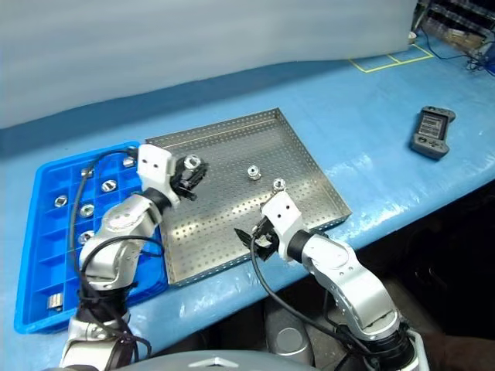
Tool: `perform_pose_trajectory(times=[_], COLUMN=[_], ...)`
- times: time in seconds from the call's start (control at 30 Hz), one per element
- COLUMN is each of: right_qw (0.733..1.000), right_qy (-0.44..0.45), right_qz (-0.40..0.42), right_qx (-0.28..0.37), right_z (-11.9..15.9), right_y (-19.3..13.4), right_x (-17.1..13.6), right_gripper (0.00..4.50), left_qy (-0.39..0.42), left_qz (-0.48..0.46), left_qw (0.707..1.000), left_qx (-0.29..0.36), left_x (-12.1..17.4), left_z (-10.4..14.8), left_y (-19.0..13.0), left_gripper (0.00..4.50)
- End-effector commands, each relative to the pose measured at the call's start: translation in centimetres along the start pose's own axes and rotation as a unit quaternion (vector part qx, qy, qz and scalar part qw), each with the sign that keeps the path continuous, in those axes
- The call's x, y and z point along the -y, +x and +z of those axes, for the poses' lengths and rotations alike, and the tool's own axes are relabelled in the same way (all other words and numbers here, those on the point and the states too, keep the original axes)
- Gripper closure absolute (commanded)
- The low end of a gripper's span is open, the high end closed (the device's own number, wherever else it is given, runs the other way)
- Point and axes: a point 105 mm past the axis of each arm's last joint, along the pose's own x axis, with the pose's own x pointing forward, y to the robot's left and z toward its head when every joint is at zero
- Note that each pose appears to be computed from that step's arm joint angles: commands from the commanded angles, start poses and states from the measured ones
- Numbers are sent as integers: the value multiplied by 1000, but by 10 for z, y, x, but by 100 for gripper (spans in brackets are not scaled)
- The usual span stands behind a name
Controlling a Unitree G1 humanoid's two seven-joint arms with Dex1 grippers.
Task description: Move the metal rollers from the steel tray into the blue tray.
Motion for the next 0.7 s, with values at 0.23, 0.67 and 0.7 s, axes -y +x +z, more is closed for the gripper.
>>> perform_pose_trajectory(times=[0.23,0.67,0.7], right_qw=[997,991,991], right_qy=[-24,-38,-38], right_qz=[75,126,127], right_qx=[27,33,33], right_z=[17,21,21], right_y=[17,29,30], right_x=[-16,-27,-27], right_gripper=[0,0,0], left_qy=[31,0,-1], left_qz=[144,222,223], left_qw=[989,972,971], left_qx=[15,-78,-87], left_x=[-42,-53,-54], left_z=[11,-32,-37], left_y=[-60,-112,-112], left_gripper=[275,275,275])
